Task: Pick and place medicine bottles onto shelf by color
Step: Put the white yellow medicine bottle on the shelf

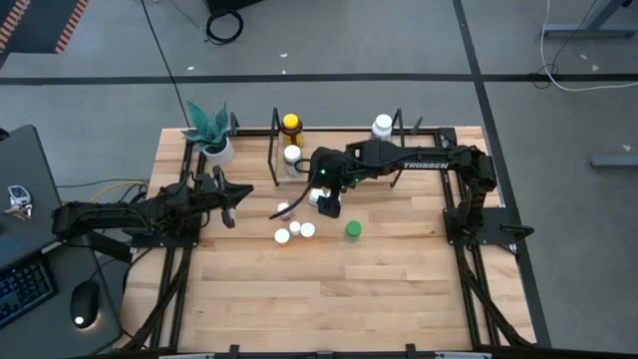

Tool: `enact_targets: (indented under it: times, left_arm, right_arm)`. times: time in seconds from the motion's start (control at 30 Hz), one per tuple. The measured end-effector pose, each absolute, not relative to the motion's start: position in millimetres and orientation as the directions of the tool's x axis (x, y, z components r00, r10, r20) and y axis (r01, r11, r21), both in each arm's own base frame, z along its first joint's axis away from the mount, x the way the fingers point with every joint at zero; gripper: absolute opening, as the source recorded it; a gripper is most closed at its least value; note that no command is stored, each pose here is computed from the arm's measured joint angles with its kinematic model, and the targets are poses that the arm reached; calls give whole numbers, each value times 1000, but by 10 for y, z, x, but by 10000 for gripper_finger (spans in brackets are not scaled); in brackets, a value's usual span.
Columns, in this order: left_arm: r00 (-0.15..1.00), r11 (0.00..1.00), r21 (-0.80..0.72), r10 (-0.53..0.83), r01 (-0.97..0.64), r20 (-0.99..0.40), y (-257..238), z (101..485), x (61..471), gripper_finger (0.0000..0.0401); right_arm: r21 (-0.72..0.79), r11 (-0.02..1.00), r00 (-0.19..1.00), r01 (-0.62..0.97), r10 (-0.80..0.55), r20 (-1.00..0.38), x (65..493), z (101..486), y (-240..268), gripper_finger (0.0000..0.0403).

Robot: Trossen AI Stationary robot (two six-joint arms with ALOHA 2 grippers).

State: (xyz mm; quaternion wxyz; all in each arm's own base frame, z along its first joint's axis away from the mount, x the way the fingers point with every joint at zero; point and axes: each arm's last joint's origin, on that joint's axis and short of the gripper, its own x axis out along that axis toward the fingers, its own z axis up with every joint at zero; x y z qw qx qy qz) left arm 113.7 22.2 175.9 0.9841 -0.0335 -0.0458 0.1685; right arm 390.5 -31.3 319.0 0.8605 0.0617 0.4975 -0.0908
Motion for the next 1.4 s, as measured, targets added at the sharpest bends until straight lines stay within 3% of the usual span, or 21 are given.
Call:
enact_targets:
  times: [0.27,0.73,1.13,1.4]
  left_arm:
    - [939,941,-81,334,-328,79,222,1759,1137,40]
    - [939,941,-81,334,-328,79,222,1759,1137,33]
    - [939,941,-81,335,-328,79,222,1759,1136,33]
    - [939,941,-81,334,-328,79,222,1759,1137,29]
  right_arm:
    - [-5,972,400,233,-101,-911,3858,2905,-267,345]
    - [-64,970,390,233,-153,-908,3836,2451,-487,330]
    - [-25,970,392,240,-120,-912,3773,2153,-614,326]
    - [-17,970,392,241,-114,-913,3767,2144,-628,284]
